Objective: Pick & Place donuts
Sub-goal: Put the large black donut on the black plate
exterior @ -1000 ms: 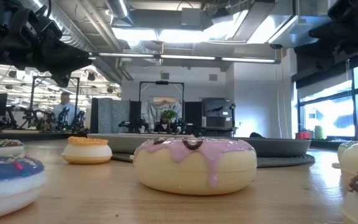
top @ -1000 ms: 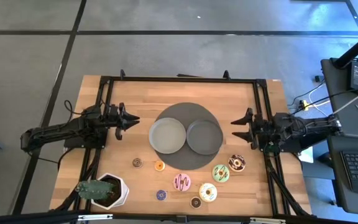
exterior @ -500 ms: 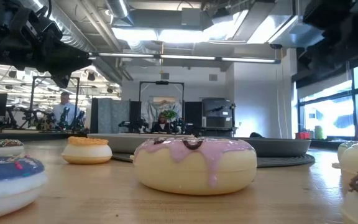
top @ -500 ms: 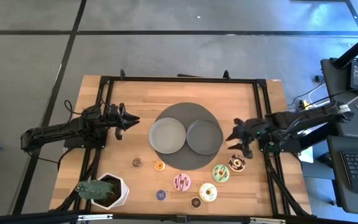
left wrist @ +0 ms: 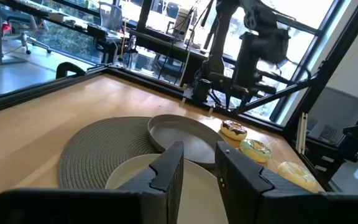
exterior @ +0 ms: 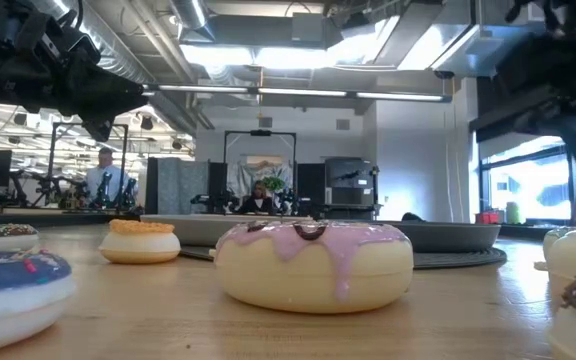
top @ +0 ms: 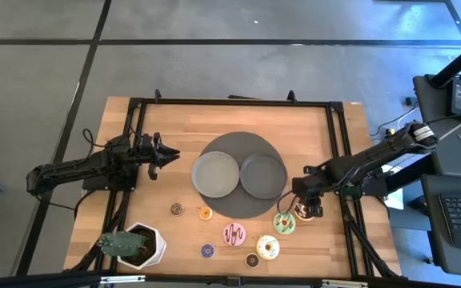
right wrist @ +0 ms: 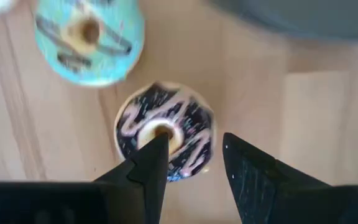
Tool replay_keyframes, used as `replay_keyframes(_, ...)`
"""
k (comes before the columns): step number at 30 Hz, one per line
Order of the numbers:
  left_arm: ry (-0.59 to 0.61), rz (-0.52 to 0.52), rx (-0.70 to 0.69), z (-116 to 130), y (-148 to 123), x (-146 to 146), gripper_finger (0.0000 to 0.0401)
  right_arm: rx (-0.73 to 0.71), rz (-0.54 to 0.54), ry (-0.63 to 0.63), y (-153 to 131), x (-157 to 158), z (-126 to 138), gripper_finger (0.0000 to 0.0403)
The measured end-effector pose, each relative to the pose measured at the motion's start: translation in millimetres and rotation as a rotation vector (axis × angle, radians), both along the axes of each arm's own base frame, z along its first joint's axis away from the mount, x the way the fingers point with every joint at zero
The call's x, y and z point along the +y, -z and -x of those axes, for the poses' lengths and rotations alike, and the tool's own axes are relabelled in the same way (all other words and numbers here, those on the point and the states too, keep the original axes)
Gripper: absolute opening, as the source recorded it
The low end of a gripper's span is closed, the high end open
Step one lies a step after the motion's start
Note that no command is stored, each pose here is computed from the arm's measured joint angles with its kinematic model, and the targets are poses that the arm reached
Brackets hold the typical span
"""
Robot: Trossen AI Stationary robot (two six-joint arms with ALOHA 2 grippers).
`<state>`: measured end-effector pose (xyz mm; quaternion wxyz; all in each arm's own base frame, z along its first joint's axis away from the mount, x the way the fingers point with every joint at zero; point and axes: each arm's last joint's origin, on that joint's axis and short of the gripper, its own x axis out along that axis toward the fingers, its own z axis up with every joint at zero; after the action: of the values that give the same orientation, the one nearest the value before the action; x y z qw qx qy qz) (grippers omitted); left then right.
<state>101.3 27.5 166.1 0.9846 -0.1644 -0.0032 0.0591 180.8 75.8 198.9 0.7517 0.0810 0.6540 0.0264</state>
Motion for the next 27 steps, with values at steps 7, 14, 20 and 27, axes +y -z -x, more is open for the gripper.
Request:
replay_keyframes(7,0.0,0.0,0.0,0,0,0,0.0088,0.101,0.046,-0.015,21,11,-6,0.0153)
replay_keyframes(14,0.0,0.0,0.0,0,0,0,0.0088,0.171,0.083,-0.046,39,15,-13,0.0153)
replay_keyframes(20,0.0,0.0,0.0,0,0,0,0.0088,0.207,0.098,-0.035,47,16,-15,0.015)
replay_keyframes(27,0.0,0.0,0.0,0,0,0,0.0088,0.197,0.092,-0.02,44,16,-14,0.0084)
